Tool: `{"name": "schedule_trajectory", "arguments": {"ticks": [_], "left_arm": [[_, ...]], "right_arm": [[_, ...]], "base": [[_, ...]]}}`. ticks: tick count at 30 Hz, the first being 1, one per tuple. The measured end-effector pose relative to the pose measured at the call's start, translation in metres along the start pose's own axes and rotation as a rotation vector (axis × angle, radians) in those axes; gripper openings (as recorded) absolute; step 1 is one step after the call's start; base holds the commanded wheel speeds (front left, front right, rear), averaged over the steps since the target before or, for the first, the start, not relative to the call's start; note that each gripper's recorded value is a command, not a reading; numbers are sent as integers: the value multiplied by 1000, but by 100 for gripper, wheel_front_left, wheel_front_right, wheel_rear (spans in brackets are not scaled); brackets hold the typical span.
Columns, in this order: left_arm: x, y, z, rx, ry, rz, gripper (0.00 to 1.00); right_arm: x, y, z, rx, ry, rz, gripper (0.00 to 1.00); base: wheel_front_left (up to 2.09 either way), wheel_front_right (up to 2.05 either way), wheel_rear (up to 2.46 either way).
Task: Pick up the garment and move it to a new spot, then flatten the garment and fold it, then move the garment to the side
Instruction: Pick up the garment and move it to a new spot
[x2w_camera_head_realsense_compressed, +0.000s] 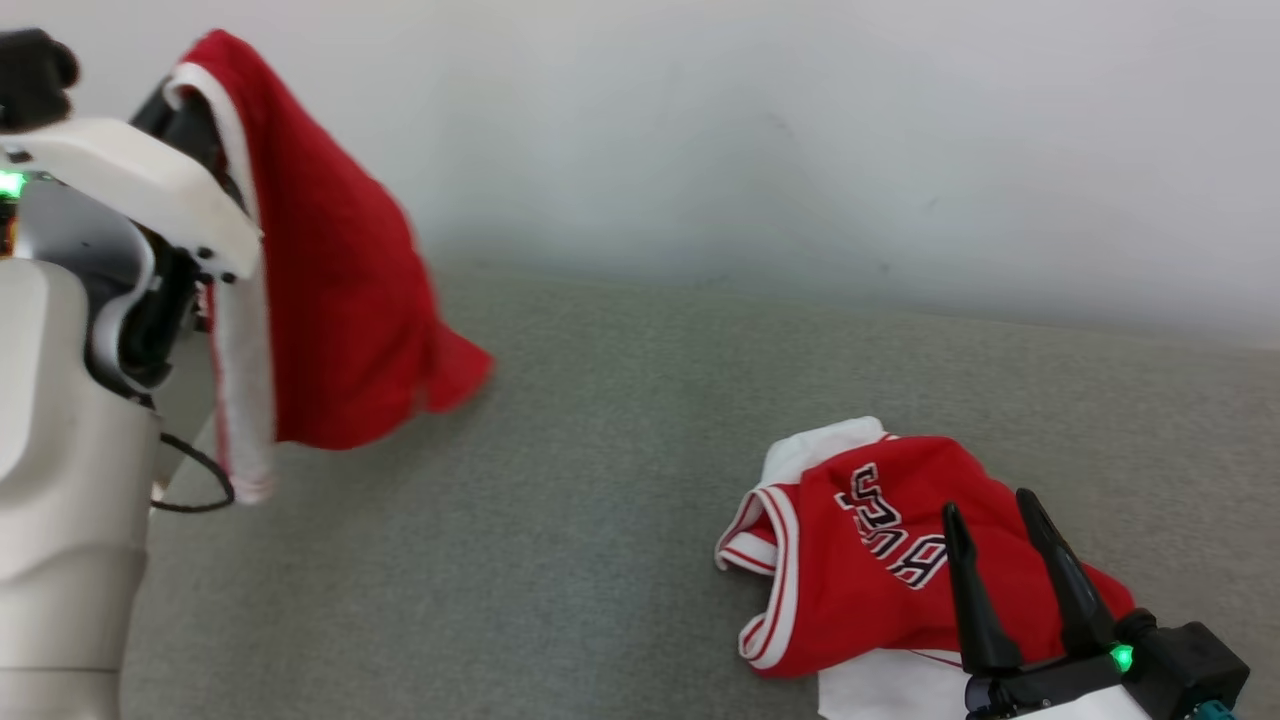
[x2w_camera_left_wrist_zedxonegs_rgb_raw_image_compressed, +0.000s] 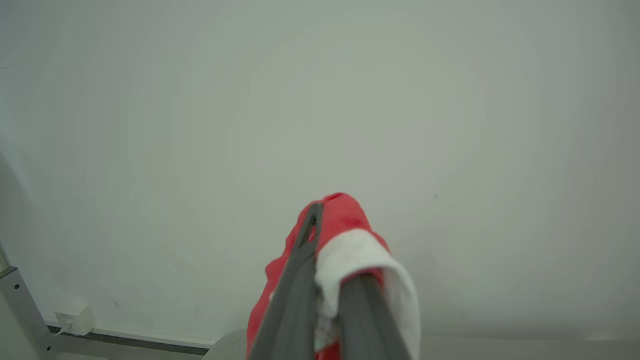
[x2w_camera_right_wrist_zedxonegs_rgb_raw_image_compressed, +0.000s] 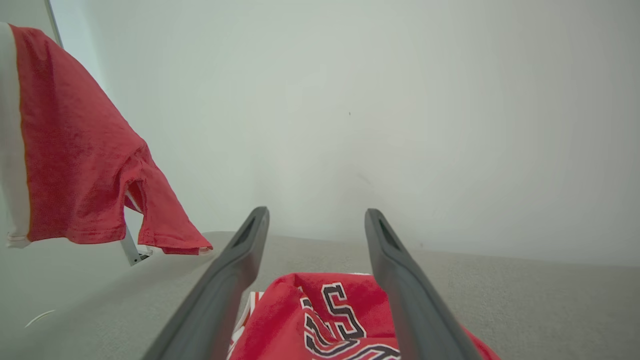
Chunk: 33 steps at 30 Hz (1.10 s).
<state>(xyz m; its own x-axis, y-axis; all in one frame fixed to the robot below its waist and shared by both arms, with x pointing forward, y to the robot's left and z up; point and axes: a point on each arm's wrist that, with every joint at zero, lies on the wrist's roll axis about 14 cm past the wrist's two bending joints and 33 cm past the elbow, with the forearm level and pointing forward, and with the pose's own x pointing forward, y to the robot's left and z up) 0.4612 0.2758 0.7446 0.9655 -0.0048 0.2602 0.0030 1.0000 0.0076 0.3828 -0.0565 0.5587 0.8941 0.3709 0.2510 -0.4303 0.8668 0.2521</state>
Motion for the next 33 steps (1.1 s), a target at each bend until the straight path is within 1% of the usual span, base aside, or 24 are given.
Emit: {"name": "schedule_trajectory", "arguments": {"ticks": [3,5,8,12,17,20,23,26,28,33], "left_arm": [[-6,37,-9,7,43,99,0],[-9,57,-19,-8,70,153,0],[-7,76,-43,-2,130,195,0],[-1,88,-74,-9,181,223,0],[12,99,-93,10,207,243,0],[13,104,-120,18,287,262,0],[4,119,-157,28,409,326,0],[-8,123,-197,0,527,367,0],[-12,121,-218,-49,579,387,0],[-27,116,-266,-115,732,415,0]], "right_arm": [[10,11,-8,14,16,41,100],[16,18,-14,26,28,64,100],[27,21,-23,43,41,85,100],[37,17,-37,57,68,84,100],[39,3,-52,57,100,55,100],[40,-5,-56,52,108,38,100],[43,-11,-56,46,105,28,100],[43,-21,-57,37,104,3,100],[42,-29,-58,32,107,-17,100],[40,-46,-60,20,112,-60,100]], "base": [[0,0,0],[0,0,0],[0,0,0],[0,0,0],[0,0,0],[0,0,0],[0,0,0],[0,0,0],[0,0,0],[0,0,0]]}}
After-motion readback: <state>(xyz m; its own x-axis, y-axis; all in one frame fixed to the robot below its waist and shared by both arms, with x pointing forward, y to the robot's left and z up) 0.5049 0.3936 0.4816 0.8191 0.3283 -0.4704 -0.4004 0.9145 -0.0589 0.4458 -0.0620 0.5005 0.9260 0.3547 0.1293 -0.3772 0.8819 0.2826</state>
